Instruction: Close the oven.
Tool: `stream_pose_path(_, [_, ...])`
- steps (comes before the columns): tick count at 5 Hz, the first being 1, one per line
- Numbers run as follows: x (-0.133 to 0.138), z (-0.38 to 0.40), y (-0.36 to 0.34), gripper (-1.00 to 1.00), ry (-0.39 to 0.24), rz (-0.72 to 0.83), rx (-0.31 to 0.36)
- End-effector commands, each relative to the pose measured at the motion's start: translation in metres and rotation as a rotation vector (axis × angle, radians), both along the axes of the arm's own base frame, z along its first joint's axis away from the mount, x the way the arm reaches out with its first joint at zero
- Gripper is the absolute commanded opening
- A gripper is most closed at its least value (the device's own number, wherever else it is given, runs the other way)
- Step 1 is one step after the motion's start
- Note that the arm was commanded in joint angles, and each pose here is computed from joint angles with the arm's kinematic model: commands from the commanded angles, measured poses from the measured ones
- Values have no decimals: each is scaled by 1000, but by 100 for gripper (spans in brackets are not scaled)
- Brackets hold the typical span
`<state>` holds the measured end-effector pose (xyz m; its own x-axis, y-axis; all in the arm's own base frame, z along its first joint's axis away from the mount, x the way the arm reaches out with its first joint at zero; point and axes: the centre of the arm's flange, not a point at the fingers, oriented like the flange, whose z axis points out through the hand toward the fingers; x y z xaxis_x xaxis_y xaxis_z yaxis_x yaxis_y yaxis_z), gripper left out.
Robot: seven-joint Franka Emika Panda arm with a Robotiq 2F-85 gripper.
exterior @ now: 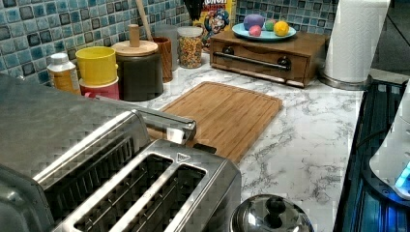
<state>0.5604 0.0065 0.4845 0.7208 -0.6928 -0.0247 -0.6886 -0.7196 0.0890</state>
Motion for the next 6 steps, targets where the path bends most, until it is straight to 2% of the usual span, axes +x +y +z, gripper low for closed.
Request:
stream_pose_path(1, [-6, -9, -11, -100, -36, 58, -1])
stream_pose_path(2, [-8, -32, -47, -100, -98, 164, 178])
stream_pose_path(3, [4, -62, -76, -100, -111, 278, 325])
stream_pose_path(4, [3, -85, -87, -100, -218, 412, 389])
stream_pose_path(5, [-3, -107, -82, -100, -335, 533, 412])
stream_pose_path(6, [0, -128, -72, -100, -374, 605, 481])
